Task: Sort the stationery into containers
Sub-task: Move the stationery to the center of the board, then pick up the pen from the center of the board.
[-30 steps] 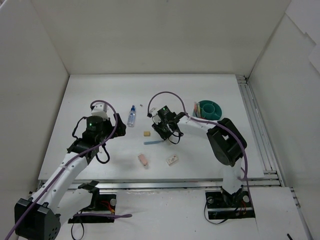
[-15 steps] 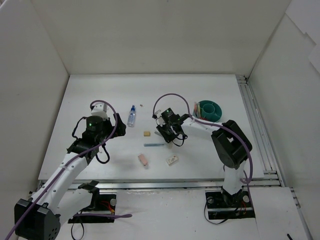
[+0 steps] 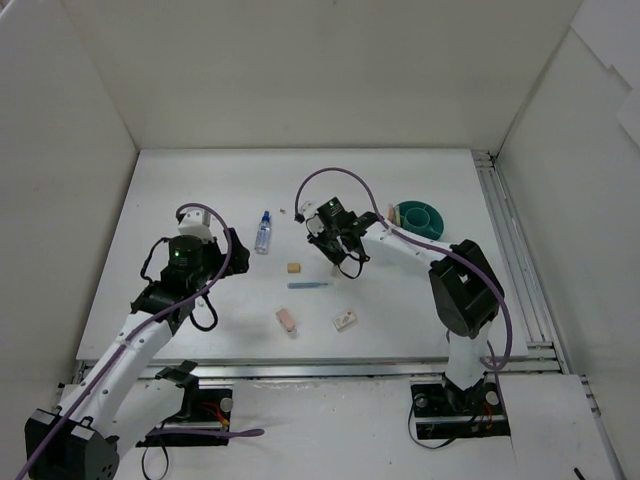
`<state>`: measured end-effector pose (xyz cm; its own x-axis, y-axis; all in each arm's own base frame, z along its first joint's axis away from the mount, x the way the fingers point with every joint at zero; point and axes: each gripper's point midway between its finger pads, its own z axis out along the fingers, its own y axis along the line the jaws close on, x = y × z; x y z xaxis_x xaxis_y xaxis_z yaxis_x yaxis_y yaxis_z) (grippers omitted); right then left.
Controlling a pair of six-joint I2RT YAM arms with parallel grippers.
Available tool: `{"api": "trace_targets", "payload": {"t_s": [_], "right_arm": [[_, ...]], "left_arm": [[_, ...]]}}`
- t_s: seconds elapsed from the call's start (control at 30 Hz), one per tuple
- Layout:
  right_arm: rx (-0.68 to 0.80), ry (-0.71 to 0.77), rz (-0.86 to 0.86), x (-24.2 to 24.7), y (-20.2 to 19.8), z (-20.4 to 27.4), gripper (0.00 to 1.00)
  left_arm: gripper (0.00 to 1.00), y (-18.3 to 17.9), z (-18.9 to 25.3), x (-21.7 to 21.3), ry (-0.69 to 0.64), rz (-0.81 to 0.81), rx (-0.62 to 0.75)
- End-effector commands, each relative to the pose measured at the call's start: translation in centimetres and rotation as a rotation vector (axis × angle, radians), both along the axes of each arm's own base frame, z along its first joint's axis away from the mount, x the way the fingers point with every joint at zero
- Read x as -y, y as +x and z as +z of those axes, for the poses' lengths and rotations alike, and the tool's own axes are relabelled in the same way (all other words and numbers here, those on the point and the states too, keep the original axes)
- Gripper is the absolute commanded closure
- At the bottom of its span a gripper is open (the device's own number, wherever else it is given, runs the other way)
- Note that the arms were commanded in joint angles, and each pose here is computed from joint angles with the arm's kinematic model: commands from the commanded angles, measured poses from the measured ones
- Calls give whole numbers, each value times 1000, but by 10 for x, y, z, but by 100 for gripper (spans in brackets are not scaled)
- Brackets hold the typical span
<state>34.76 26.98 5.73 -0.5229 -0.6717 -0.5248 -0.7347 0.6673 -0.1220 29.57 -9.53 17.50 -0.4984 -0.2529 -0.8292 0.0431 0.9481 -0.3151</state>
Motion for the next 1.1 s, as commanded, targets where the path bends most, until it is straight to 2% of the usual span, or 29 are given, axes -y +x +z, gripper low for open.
{"api": "trace_targets", "payload": {"t_s": [0.0, 0.17, 0.37, 0.5, 0.6, 0.8, 0.97, 1.0, 1.07], "right_arm": [[140, -5, 93, -3, 15, 48, 92], [215, -51, 173, 2, 15, 65, 87], [130, -107, 272, -5, -14, 23, 84], [151, -278, 268, 4, -15, -1, 80], [180, -282, 262, -2, -11, 5, 87], [269, -299, 287, 4, -4, 38, 88], [200, -214, 290, 6, -7, 28, 74], [166, -164, 303, 0, -12, 24, 63], [118, -104, 296, -3, -20, 21, 58]], "left_arm": [[0, 9, 25, -7, 10, 33, 96], [0, 9, 27, -7, 10, 29, 101], [0, 8, 26, -7, 11, 25, 101], [0, 8, 24, -7, 16, 25, 93], [0, 9, 25, -6, 13, 21, 95], [0, 9, 25, -5, 12, 15, 95], [0, 7, 24, 2, 3, -26, 92], [0, 7, 24, 1, 6, -26, 91], [0, 6, 24, 1, 9, -26, 86]]}}
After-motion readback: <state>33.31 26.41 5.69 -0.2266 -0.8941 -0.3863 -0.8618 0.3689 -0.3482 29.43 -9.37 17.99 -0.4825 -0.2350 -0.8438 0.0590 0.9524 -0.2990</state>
